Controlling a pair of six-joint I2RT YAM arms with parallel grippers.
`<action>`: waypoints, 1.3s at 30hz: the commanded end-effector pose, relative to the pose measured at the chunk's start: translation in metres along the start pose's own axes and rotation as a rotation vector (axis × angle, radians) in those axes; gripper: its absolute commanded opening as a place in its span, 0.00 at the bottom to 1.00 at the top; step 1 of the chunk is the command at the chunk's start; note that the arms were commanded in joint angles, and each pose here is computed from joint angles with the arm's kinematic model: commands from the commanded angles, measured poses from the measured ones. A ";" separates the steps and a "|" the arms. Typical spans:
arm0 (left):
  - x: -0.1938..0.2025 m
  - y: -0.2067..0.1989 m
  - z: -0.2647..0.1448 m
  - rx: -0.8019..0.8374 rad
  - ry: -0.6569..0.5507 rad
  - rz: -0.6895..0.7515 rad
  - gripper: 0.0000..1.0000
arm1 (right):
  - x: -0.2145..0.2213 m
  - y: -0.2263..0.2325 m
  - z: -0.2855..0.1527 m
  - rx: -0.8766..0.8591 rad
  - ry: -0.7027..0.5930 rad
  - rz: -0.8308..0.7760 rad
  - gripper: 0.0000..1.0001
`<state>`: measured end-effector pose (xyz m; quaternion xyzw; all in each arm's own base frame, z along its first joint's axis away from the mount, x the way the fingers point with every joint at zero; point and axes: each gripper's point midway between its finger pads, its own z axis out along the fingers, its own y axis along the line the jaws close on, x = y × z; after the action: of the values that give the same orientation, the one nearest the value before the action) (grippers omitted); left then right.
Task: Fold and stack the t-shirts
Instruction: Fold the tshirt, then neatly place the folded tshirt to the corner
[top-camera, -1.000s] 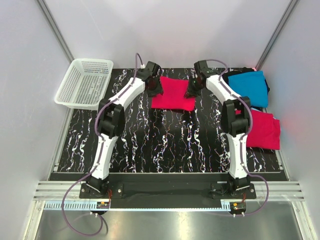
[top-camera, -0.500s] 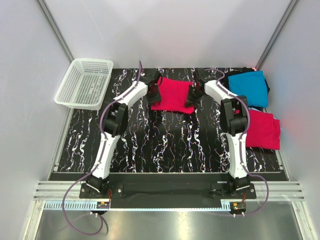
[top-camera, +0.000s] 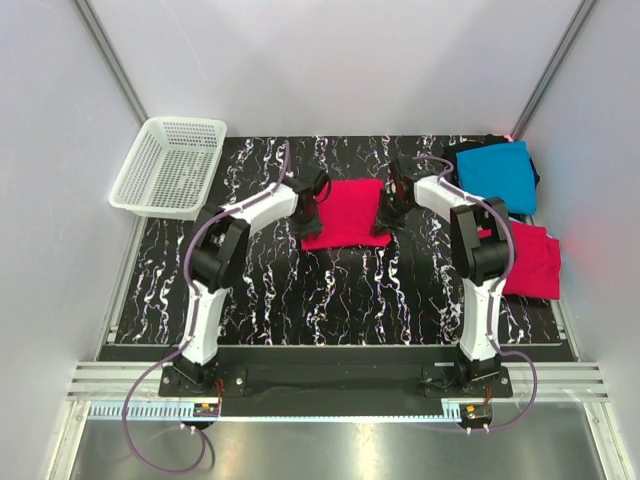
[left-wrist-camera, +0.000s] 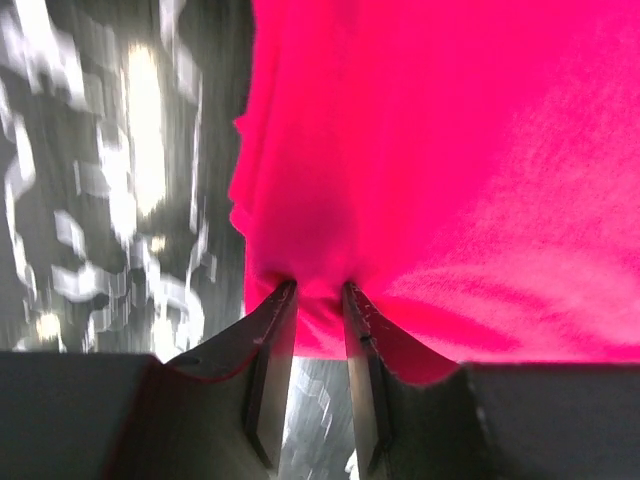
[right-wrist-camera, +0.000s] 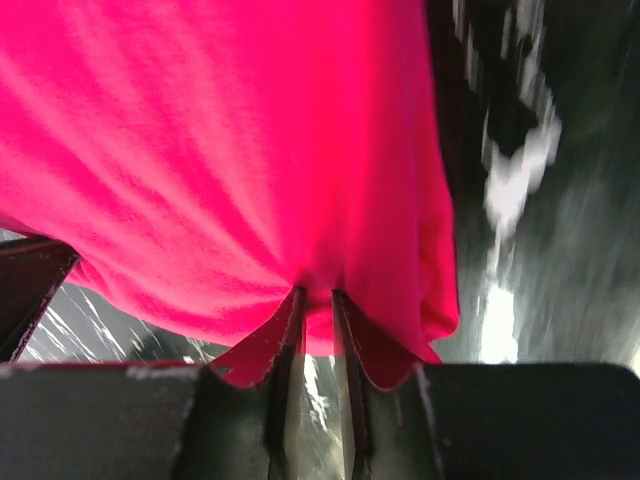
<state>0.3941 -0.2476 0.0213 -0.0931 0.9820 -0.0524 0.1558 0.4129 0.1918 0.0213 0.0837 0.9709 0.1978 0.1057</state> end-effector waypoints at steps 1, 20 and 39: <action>0.072 0.052 0.004 -0.173 0.121 0.049 0.31 | 0.054 -0.032 -0.005 0.122 0.086 -0.011 0.23; 0.083 0.047 -0.109 -0.002 -0.102 0.080 0.39 | 0.083 0.006 -0.106 -0.031 -0.131 -0.044 0.24; 0.045 0.027 -0.103 0.304 -0.116 0.006 0.49 | 0.039 0.040 -0.117 -0.157 -0.251 -0.286 0.68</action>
<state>0.3115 -0.2227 0.1138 -0.0511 0.9630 -0.1152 0.2382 0.3376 0.1857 0.1300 -0.0062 0.9481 0.2225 0.2273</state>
